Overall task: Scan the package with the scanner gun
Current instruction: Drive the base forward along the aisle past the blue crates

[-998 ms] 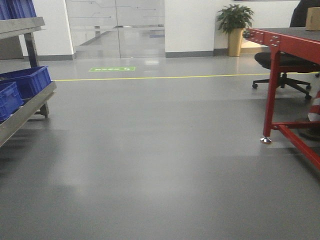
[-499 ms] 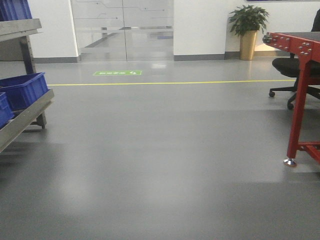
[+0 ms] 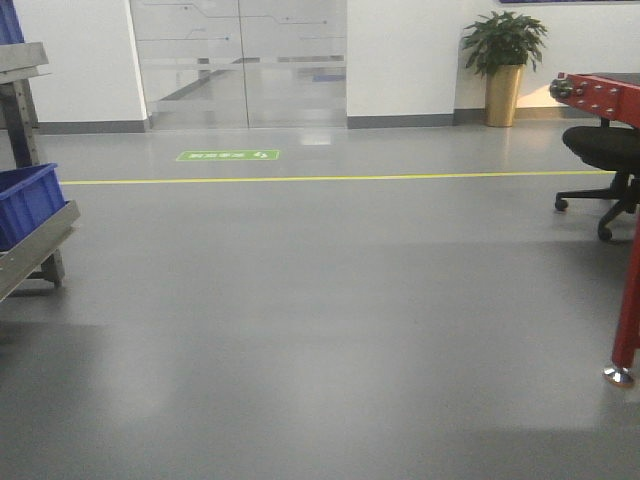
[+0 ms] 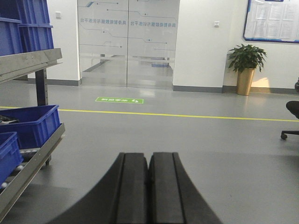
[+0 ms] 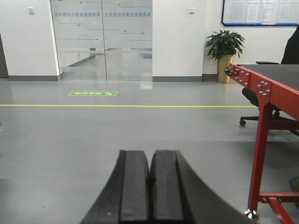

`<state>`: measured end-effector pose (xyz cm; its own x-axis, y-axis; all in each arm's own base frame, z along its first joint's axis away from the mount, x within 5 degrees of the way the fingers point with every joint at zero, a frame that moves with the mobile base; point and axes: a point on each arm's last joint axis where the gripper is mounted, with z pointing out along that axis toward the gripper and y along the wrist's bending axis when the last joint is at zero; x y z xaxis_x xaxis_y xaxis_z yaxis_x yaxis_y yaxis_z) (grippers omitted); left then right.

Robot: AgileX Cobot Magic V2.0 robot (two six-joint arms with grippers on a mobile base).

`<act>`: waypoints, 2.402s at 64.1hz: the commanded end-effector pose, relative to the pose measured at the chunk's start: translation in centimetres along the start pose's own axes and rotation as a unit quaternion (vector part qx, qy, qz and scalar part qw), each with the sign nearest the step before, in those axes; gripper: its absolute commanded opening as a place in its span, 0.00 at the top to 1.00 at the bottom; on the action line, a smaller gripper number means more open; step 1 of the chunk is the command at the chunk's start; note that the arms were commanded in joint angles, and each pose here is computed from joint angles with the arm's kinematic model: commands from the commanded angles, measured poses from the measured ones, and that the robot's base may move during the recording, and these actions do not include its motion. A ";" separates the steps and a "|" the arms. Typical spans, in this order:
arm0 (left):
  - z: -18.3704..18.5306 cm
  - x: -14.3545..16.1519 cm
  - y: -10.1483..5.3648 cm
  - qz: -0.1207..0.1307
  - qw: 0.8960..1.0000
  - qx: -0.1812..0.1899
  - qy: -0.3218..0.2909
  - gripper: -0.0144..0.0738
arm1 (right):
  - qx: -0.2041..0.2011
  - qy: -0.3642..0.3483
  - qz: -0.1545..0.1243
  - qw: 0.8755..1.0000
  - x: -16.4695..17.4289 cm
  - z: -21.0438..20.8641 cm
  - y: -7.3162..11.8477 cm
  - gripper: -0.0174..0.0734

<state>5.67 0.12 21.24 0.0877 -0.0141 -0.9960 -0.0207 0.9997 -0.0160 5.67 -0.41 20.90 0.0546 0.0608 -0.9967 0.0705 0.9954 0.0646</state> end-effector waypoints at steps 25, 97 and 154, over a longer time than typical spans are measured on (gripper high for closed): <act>-0.1 -0.3 0.0 0.000 1.000 0.003 -0.012 0.96 | 0.002 -0.015 -0.004 1.000 -0.3 0.0 0.0 0.99; -0.1 -0.3 0.0 0.000 1.000 0.003 -0.012 0.96 | 0.002 -0.015 -0.004 1.000 -0.3 0.0 0.0 0.99; -0.1 -0.3 0.0 0.000 1.000 0.003 -0.012 0.96 | 0.002 -0.015 -0.004 1.000 -0.3 0.0 0.0 0.99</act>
<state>5.67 0.12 21.24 0.0886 -0.0141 -0.9960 -0.0207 0.9997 -0.0160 5.67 -0.42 20.90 0.0547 0.0607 -0.9967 0.0722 0.9953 0.0646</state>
